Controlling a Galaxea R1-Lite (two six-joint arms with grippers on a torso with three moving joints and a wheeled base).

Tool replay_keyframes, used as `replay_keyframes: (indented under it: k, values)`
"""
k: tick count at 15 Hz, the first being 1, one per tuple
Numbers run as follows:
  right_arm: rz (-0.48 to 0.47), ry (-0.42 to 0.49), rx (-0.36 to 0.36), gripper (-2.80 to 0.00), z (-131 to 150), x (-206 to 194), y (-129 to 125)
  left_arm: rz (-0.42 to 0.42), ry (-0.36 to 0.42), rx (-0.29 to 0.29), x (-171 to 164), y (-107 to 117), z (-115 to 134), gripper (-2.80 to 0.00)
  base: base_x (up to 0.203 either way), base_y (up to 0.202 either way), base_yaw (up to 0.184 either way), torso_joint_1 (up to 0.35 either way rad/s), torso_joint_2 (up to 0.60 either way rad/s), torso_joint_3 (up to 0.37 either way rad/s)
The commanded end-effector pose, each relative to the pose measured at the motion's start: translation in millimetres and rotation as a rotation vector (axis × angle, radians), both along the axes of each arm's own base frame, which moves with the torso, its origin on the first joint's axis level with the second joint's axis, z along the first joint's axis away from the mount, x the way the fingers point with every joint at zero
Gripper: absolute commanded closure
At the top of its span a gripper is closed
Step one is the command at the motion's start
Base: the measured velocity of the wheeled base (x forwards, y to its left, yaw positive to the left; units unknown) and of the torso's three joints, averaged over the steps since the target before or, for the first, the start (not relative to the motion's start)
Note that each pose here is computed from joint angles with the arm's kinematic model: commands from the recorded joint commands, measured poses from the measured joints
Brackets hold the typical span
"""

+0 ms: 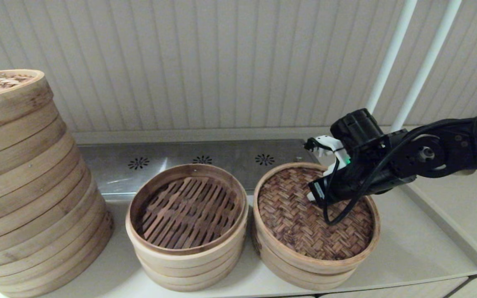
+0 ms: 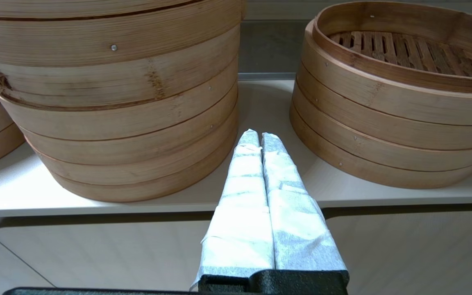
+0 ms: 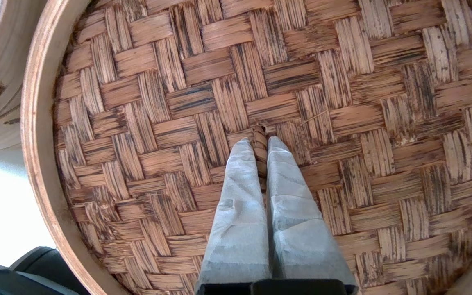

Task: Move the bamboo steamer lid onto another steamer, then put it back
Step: Pick up the steamer, then put the steamer

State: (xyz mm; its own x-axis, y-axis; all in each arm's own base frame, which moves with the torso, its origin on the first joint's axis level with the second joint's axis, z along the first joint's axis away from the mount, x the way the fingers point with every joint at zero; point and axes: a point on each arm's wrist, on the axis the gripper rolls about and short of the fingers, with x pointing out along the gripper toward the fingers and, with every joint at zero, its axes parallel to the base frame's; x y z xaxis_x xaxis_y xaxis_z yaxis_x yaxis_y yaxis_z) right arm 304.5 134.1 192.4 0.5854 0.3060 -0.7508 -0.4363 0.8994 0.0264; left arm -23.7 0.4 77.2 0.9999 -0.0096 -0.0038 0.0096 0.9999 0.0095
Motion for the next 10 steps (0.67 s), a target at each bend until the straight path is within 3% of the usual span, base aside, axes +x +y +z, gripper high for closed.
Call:
replay_keyframes:
  k: [1,10]
  values:
    - [0.0,0.001,0.001,0.0,0.6,-1.5,-0.8,0.0,0.002,0.0,0.1,0.0,0.0,0.0,0.0,0.0,0.0,0.0,0.0,0.0]
    - [-0.014,-0.047,0.018,0.0,17.7,-10.4,-10.6,0.0,0.002,0.0,0.1,0.0,-0.1,0.0,0.0,0.0,0.0,0.0,0.0,0.0]
